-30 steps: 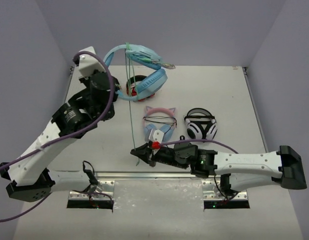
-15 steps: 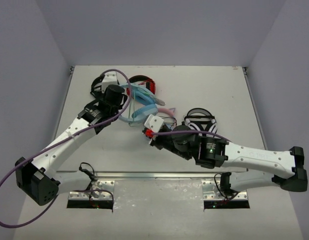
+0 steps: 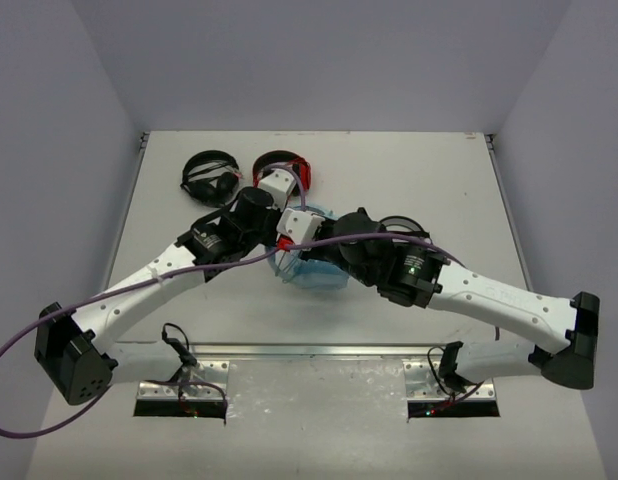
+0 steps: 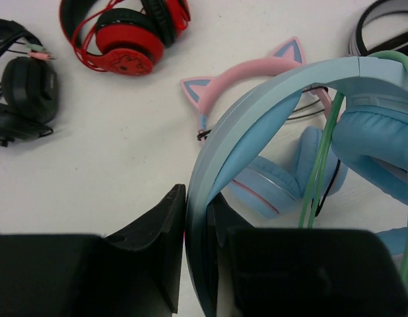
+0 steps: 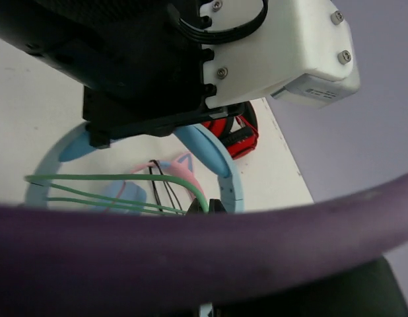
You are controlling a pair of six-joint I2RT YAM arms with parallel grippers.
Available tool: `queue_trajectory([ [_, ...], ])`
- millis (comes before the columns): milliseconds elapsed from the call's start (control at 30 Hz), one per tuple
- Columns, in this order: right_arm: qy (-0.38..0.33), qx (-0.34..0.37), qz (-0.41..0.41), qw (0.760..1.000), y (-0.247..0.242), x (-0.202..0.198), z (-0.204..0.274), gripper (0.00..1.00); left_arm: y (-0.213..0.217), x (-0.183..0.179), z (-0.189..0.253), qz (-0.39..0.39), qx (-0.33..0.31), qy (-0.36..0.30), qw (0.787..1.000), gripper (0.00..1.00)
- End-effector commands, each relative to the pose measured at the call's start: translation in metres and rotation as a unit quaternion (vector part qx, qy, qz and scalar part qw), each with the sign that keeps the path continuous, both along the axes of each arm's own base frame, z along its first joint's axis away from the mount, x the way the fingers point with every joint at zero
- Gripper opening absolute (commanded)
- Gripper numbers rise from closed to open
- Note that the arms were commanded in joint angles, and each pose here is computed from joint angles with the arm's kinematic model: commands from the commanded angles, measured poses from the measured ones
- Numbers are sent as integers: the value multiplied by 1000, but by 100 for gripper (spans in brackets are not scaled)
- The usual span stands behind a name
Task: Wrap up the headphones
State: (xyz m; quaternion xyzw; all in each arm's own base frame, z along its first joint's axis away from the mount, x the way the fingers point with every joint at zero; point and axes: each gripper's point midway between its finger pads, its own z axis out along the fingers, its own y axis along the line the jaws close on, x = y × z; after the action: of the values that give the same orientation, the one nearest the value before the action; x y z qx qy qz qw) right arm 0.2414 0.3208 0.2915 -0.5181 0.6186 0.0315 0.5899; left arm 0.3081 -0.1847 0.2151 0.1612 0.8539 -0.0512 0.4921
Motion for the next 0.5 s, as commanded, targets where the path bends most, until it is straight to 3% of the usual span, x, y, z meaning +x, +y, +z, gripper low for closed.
queue_trajectory([
  [0, -96, 1, -25, 995, -20, 20, 37, 1, -27, 2, 13, -65, -37, -17, 997, 0],
  [167, -148, -6, -36, 988, -36, 29, 49, 1, -33, 1, 0, -80, -25, 6, 996, 0],
  [333, -175, -57, -41, 982, -51, 47, 46, 1, -37, -6, -2, -95, -23, 12, 995, 0],
  [467, -167, -83, 1, 982, -45, 45, 37, 1, -38, -7, -11, -96, -11, 27, 995, 0],
])
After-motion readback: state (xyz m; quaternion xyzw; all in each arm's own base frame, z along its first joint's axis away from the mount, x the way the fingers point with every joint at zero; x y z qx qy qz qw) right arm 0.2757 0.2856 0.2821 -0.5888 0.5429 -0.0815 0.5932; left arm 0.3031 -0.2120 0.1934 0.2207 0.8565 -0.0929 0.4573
